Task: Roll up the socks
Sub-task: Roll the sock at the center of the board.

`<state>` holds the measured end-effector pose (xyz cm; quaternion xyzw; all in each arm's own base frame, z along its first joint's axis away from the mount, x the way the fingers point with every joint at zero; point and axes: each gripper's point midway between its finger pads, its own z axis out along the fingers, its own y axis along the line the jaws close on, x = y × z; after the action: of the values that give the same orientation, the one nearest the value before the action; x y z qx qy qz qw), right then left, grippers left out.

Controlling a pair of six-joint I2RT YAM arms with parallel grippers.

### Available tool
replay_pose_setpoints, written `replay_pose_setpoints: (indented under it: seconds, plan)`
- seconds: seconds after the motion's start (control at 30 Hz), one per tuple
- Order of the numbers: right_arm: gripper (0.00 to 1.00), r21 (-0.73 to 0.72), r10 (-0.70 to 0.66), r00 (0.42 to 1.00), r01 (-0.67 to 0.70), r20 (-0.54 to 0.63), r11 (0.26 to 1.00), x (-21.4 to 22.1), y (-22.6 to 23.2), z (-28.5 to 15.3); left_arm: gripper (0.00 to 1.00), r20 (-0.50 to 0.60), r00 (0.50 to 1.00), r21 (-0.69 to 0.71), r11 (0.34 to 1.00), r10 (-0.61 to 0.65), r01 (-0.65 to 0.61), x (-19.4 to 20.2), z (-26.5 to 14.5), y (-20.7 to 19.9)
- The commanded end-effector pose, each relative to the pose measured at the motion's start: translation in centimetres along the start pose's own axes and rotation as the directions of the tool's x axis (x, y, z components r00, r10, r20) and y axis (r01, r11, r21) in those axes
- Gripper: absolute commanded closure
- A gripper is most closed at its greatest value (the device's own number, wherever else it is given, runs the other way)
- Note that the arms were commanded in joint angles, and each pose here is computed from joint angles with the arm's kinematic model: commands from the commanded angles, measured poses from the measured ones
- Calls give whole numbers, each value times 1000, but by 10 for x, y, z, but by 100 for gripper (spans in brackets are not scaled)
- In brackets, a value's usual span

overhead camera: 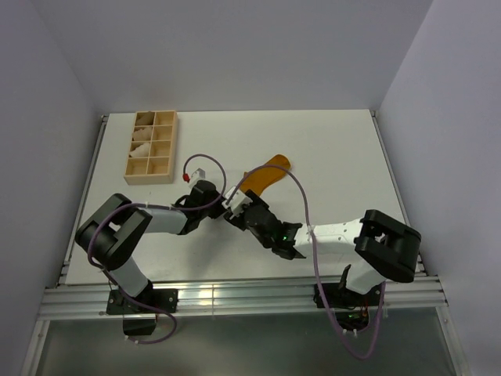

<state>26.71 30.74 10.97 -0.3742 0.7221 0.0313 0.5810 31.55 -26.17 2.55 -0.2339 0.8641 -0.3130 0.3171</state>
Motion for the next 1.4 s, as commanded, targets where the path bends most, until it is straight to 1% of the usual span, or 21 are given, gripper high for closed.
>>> replay_pose_setpoints:
  seconds: [0.0,0.27,0.37,0.53,0.8,0.97,1.13,1.37]
  plan:
    - [33,58,11,996,-16,83,998,-17,-4,2,94,-28,999,-144,989,27,-30,12,-6,41]
    - [33,27,12,998,-14,66,1000,8,18,-1,94,-23,999,-144,989,31,-34,10,-6,40]
    - [33,17,-8,999,7,37,1000,21,27,4,94,-24,999,-138,990,32,-35,10,-5,38]
    - [33,16,-33,999,33,27,999,23,32,10,94,-27,999,-135,990,33,-36,10,-3,36]
    - [34,55,-79,997,78,19,995,26,33,23,94,-29,999,-122,992,29,-32,10,-3,33]
    - [35,53,-75,997,75,11,996,29,34,31,94,-29,999,-119,992,31,-34,10,-4,32]
    - [39,48,-73,997,74,-13,996,37,33,36,94,-30,999,-117,993,29,-32,10,-4,32]
    - [54,10,-59,996,60,-60,998,51,37,44,94,-29,999,-112,993,30,-33,10,-4,30]
